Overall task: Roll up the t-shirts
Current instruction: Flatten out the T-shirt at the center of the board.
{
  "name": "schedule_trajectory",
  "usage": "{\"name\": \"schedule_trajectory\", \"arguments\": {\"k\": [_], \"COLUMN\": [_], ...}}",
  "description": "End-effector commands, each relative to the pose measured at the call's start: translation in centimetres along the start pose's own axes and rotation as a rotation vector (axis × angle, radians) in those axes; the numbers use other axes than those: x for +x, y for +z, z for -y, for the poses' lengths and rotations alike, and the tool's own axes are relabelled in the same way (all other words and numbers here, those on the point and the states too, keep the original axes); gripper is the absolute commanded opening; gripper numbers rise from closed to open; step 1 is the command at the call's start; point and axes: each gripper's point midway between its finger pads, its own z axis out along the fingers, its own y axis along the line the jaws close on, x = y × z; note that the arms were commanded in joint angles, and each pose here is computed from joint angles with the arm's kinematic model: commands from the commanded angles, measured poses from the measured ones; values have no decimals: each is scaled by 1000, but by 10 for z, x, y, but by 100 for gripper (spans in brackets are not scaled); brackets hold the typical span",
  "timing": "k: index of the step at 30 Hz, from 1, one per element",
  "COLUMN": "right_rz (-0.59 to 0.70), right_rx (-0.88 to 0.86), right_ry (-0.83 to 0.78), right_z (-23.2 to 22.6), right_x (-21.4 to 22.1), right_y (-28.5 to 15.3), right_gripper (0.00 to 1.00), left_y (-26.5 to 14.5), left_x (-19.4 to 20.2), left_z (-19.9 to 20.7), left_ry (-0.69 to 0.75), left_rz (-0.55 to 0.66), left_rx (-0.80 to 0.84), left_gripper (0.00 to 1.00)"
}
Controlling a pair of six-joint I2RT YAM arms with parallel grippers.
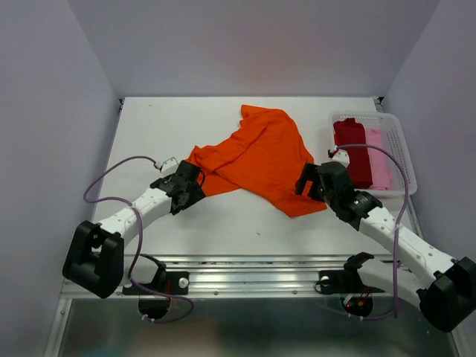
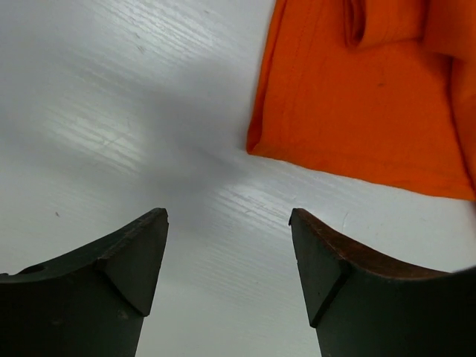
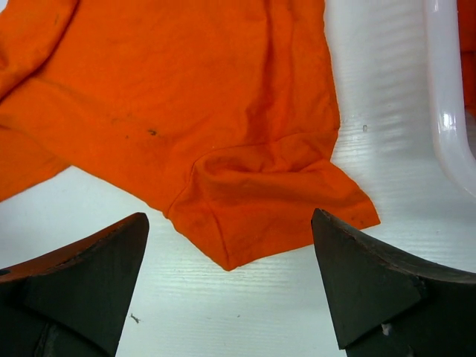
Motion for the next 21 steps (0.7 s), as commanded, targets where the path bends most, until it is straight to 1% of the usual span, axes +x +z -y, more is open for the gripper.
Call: {"name": "schedule_trajectory", "arguments": {"k": [1,2,4,8,10,11,15,19,21], "right_rz": [54,51,46,52,52,52,45,36,24], "right_rx": [-27,-31,-41,-59,-59,-59,-62,-54,-36], "right_ry": [-6,-2,9,14,14,17,23,30,39], "right_z": [-14,-14,-14,-12,-11,-11,-12,-10,-7], "right_x": [-20,-19,-16,-12,-11,-11,-9,-6,-1], "right_y": [-1,-1,-2,-5,-6,-7,-6,-5,-1], "right_gripper": [96,96,95,95,95,95,95,95,95], "left_y": [5,12,18,21,24,28,37,48,51], "left_x": [-16,-13,-15,-19,-20,-20,-17,-3,0], "left_z": [16,13,17,32,35,32,27,18,19], "left_ry": [-154,-143,-127,-118,-126,-128,-139,-145,-150], "left_rz": [69,65,66,76,76,79,87,46,40], "left_rx": [37,12,22,94,99,75,49,4,13], "left_gripper": [76,75,74,73,69,68,57,56,57]}}
